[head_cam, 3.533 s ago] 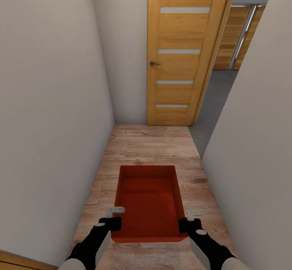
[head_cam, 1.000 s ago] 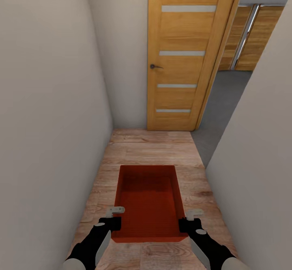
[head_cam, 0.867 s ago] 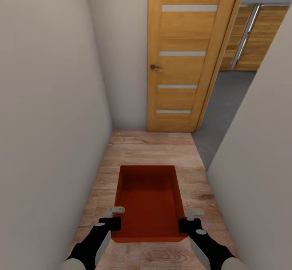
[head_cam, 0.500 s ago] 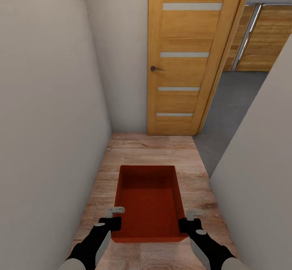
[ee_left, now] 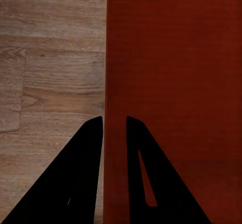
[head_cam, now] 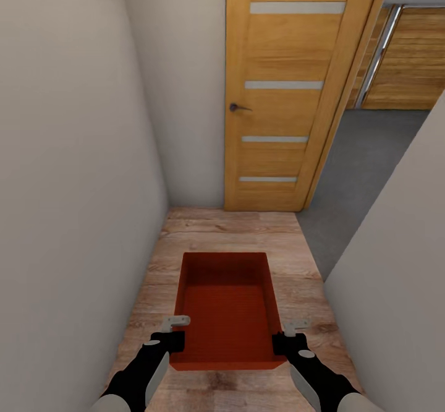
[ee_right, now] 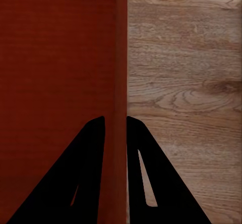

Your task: Move the two storage containers from the living room to the garage. In the garage, place one container on the floor and stack the other container on top of it (either order is fine).

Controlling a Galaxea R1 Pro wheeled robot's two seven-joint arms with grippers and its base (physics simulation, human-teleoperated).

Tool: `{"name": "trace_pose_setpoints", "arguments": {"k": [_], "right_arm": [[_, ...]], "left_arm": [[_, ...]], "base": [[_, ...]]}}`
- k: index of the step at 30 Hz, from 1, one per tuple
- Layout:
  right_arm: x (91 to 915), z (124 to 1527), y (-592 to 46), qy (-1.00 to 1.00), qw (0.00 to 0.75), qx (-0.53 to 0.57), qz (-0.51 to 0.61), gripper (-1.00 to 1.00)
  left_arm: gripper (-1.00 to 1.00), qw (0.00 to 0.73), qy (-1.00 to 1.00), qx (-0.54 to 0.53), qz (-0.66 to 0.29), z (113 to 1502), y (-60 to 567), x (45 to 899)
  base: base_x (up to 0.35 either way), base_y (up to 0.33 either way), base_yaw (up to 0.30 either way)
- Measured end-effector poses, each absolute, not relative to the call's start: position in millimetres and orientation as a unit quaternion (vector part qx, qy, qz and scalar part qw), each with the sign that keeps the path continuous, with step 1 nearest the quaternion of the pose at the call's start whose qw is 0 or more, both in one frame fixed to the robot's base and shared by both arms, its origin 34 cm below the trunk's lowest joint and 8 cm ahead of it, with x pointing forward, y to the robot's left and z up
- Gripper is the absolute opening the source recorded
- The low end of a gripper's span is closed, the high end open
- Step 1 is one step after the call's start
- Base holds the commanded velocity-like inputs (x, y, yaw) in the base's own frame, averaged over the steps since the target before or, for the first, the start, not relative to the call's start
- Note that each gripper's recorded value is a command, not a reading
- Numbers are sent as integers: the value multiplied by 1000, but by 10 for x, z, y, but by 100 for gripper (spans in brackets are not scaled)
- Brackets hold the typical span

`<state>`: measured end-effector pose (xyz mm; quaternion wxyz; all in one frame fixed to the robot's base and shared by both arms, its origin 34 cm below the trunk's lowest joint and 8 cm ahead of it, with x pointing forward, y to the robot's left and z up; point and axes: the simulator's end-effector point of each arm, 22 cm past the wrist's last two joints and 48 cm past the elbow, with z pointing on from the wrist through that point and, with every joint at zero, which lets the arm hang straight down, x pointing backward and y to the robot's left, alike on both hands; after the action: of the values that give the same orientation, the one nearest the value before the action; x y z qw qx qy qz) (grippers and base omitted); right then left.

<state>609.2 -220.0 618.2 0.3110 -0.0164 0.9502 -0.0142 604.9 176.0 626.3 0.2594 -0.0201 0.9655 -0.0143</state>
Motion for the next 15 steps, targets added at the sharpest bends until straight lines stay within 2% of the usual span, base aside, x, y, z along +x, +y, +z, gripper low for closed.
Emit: {"name": "trace_pose_setpoints", "arguments": {"k": [5,15], "right_arm": [[6096,6185,-2200,950,311,-17,-14,-100],[6095,6185,-2202,950,311,-16,-14,-100]], "left_arm": [[-100,259,966,-21,-15,6261,1760,6048],[-100,259,966,-21,-15,6262,1758,6049]], "base": [[1,0,-90],[0,0,-263]]}}
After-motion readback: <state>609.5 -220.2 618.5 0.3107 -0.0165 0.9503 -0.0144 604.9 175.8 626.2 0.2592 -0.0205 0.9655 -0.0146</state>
